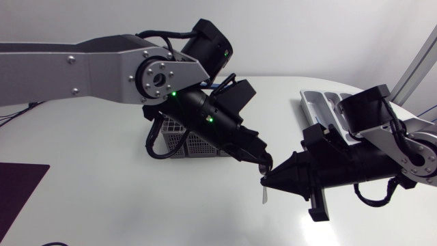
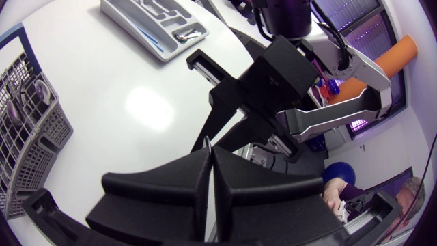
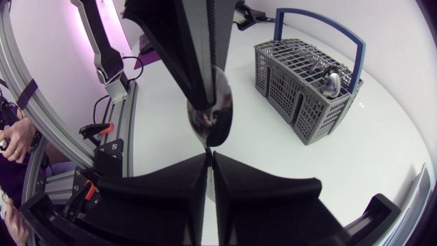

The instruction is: Unload the cutlery basket into the drawer organizer.

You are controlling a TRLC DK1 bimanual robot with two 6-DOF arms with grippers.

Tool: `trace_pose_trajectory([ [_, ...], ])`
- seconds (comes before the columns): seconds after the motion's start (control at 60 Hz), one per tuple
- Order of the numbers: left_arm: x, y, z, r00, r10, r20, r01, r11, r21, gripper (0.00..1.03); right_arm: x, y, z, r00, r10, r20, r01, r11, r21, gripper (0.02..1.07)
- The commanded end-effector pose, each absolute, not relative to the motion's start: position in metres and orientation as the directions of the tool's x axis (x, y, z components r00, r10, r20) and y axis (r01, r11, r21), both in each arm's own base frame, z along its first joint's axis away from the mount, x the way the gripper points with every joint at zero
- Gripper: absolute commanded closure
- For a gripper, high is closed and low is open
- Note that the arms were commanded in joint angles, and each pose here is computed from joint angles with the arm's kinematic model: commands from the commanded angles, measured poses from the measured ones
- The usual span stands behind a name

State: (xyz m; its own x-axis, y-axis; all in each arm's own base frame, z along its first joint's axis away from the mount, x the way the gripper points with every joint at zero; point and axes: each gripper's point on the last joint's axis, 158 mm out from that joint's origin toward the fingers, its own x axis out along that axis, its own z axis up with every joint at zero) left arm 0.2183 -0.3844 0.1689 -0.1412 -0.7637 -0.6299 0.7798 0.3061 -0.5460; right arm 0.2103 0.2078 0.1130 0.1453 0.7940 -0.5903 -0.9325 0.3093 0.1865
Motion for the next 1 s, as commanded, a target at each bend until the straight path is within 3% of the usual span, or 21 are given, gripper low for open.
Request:
trace_pose_trajectory([
  [0.0,0.225,-0.387,0.176,-0.137,-0.775,-0.617,0.779,0.301,-0.551,0.90,0.213,0.209,0.113,0.142,0.792,-0.593,-0.926,0.319,0.203,1.01],
  [0.117,0.234,-0.385,0.183,-0.114,-0.784,-0.610,0.771,0.317,-0.552,0.63,0.212,0.208,0.113,0.145,0.792,-0.594,-0.924,0.322,0.204,1.01],
  [0.167,0.239,-0.383,0.188,-0.102,-0.790,-0.604,0.771,0.322,-0.550,0.40,0.213,0.206,0.114,0.151,0.791,-0.593,-0.923,0.328,0.201,1.01],
  [0.217,0.242,-0.382,0.192,-0.092,-0.794,-0.601,0.767,0.328,-0.551,0.22,0.214,0.204,0.114,0.158,0.787,-0.596,-0.920,0.337,0.200,1.01],
  [0.267,0.247,-0.379,0.199,-0.080,-0.797,-0.599,0.761,0.339,-0.553,0.15,0.215,0.203,0.114,0.162,0.785,-0.598,-0.918,0.343,0.201,1.01],
  [0.533,0.298,-0.338,0.224,0.054,-0.767,-0.640,0.703,0.484,-0.521,0.11,0.229,0.180,0.106,0.230,0.732,-0.642,-0.893,0.421,0.160,1.01],
  [0.983,0.328,-0.278,0.201,0.172,-0.615,-0.769,0.622,0.674,-0.399,0.11,0.252,0.114,0.094,0.370,0.577,-0.728,-0.848,0.530,-0.010,1.01],
])
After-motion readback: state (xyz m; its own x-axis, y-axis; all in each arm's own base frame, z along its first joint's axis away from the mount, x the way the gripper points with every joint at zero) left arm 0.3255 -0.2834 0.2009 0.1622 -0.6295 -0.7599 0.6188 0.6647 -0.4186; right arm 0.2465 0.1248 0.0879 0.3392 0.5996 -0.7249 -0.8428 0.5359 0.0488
